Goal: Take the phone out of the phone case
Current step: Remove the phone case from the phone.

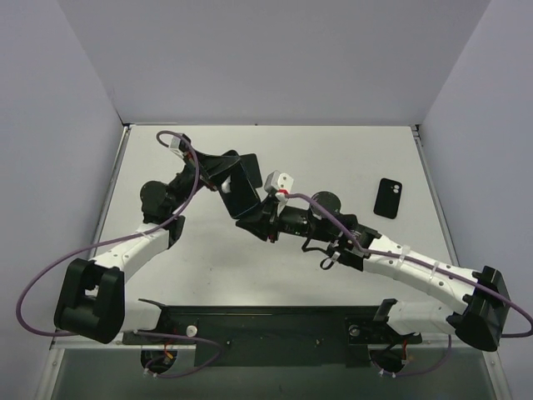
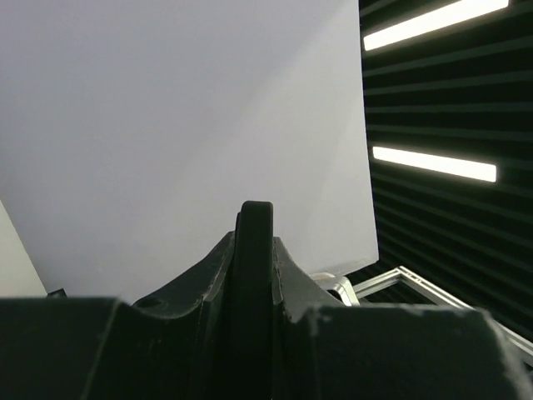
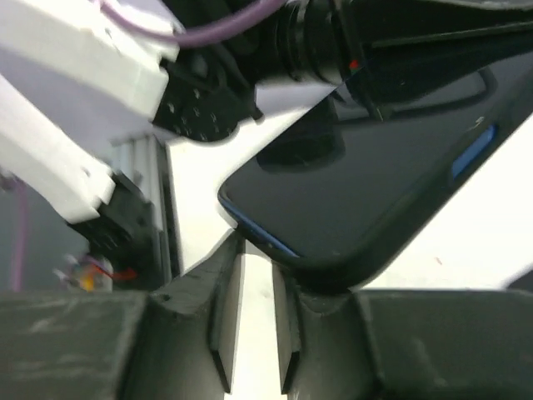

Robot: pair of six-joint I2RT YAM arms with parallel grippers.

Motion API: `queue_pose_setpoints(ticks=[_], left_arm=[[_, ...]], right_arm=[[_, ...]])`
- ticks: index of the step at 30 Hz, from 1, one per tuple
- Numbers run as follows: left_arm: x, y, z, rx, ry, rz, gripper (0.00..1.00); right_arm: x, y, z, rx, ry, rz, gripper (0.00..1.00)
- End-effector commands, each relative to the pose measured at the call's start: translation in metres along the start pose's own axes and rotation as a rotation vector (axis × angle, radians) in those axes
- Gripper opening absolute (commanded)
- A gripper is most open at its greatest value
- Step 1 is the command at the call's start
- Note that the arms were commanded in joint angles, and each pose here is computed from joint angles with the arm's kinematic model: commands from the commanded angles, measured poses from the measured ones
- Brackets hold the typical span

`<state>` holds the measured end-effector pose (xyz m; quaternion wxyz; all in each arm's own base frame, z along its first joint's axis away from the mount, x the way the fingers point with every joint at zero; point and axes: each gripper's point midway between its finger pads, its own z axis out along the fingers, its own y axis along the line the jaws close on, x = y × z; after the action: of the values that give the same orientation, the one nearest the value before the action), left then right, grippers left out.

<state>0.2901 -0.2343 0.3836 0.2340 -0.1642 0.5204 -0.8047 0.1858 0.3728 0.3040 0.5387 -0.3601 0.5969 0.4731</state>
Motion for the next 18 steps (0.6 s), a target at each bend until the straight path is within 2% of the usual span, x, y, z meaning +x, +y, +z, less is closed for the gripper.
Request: queue_pose_setpoints(ticks=[1, 4, 7, 9, 11, 12, 14, 15, 18], left_arm=[[0.063, -0.079, -0.014, 0.157, 0.324, -0.127, 0.00], [0.077, -0.098, -0.020, 0.204, 0.375, -0.095, 0.00], [0.074, -0.095, -0.018, 0.180, 0.345, -0.071, 0.00], [0.073, -0.094, -0.018, 0.185, 0.335, -0.034, 0.00], [0.064, -0.085, -0.013, 0.151, 0.298, 0.001, 0.00], [0.060, -0.080, -0.011, 0.144, 0.268, 0.068, 0.00], [0.048, -0.068, -0.007, 0.092, 0.200, 0.133, 0.00], [0.041, -0.058, -0.006, 0.050, 0.165, 0.179, 0.00], [0.029, -0.042, -0.001, -0.023, 0.107, 0.243, 0.00]], right_arm=[[0.043, -0.065, -0.016, 0.122, 0.254, -0.318, 0.00], [0.026, -0.076, -0.013, 0.123, 0.154, -0.208, 0.00], [0.016, -0.082, -0.010, 0.162, 0.102, -0.162, 0.00], [0.012, -0.083, -0.012, 0.207, 0.039, -0.002, 0.00], [0.013, -0.081, -0.016, 0.238, 0.039, 0.136, 0.11], [0.019, -0.083, -0.024, 0.284, 0.075, 0.193, 0.24], [0.030, -0.073, -0.032, 0.296, 0.120, 0.344, 0.34], [0.031, -0.065, -0.033, 0.279, 0.123, 0.418, 0.36], [0.009, -0.017, -0.039, 0.066, 0.060, 0.534, 0.50]])
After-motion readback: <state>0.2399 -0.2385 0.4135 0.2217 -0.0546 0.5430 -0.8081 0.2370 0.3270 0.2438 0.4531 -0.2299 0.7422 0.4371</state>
